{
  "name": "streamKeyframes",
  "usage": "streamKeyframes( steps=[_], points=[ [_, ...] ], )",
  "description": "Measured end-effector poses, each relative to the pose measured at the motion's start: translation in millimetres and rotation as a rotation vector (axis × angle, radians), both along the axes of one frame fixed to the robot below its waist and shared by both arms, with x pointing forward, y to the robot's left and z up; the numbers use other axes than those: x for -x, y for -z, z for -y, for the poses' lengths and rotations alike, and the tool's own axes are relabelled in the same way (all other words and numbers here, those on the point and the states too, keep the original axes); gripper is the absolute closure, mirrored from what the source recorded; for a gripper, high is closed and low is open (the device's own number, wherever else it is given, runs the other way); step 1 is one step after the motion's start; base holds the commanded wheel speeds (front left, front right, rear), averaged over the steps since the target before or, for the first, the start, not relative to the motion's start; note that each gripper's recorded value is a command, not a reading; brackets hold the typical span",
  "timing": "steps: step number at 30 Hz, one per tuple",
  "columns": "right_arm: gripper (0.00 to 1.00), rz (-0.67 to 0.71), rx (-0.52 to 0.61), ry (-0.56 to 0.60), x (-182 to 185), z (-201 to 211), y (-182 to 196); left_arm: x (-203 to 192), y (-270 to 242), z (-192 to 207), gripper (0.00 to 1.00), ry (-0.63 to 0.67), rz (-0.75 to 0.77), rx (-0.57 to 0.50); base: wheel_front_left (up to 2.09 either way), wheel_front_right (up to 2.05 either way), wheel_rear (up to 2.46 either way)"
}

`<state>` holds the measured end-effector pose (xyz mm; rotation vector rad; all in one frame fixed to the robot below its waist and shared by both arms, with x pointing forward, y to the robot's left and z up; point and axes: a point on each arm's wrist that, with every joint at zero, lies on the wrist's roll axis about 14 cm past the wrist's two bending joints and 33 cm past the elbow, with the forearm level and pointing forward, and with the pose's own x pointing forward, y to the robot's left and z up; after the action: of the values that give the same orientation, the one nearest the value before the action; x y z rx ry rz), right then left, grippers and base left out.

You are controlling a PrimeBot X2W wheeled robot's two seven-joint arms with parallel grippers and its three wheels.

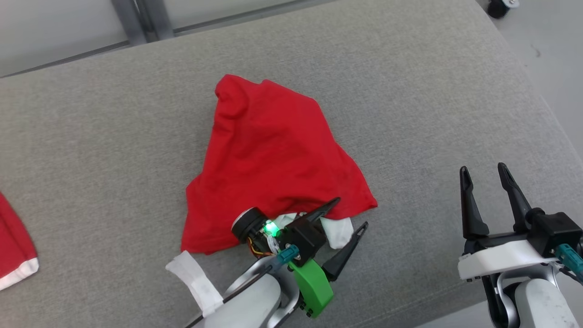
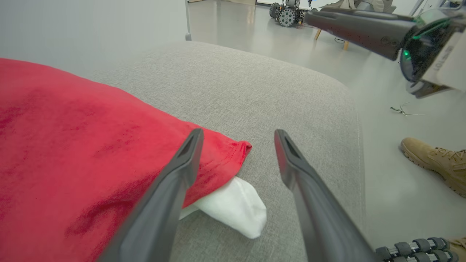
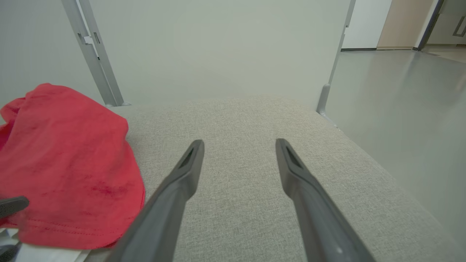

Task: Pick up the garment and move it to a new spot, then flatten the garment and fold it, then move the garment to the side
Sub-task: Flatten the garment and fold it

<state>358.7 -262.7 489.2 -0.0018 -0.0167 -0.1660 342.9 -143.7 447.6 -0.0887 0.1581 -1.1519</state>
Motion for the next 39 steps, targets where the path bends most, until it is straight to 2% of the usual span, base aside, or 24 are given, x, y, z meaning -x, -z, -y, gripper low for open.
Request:
streamKeyframes(
  steps=[5,6,8,9,10,16,18,21,24,30,34,39],
  points=[
    [0.00,-0.021,0.004,0.062,9,16,4,-7,43,5,0.00,0.018,-0.041,-0.154,0.00,0.00,0.00],
    [0.00,-0.025,0.004,0.075,12,19,5,-9,53,5,0.05,0.010,-0.057,-0.188,0.00,0.00,0.00],
    [0.00,-0.035,0.007,0.097,17,24,6,-13,65,4,0.43,0.005,-0.074,-0.231,0.00,0.00,0.00],
    [0.00,-0.039,0.009,0.108,20,27,7,-14,69,6,0.82,0.005,-0.085,-0.243,0.00,0.00,0.00],
    [0.00,-0.043,0.010,0.119,23,30,8,-14,70,8,1.00,0.007,-0.095,-0.244,0.00,0.00,0.00],
    [0.00,-0.056,0.007,0.150,33,36,11,-19,68,10,1.00,-0.014,-0.124,-0.217,0.00,0.00,0.00],
    [0.00,-0.052,0.003,0.144,32,34,10,-24,55,12,1.00,-0.044,-0.147,-0.146,0.00,0.00,0.00],
    [0.00,-0.040,-0.004,0.128,29,29,8,-39,6,19,1.00,-0.114,-0.227,0.080,0.00,0.00,0.00],
    [0.00,-0.040,-0.006,0.106,28,24,9,-43,-53,23,1.00,-0.125,-0.255,0.295,0.00,0.00,0.00],
    [0.00,-0.032,-0.005,0.041,24,9,8,-41,-146,3,1.00,-0.162,-0.302,0.617,0.00,0.00,0.00],
    [0.00,-0.011,-0.004,0.001,21,-1,2,-42,-184,-26,1.00,-0.243,-0.427,0.805,0.00,0.00,0.00],
    [0.00,0.008,-0.005,-0.031,18,-9,-3,-47,-203,-58,1.00,-0.346,-0.530,0.922,0.00,0.00,0.00]
  ],
)
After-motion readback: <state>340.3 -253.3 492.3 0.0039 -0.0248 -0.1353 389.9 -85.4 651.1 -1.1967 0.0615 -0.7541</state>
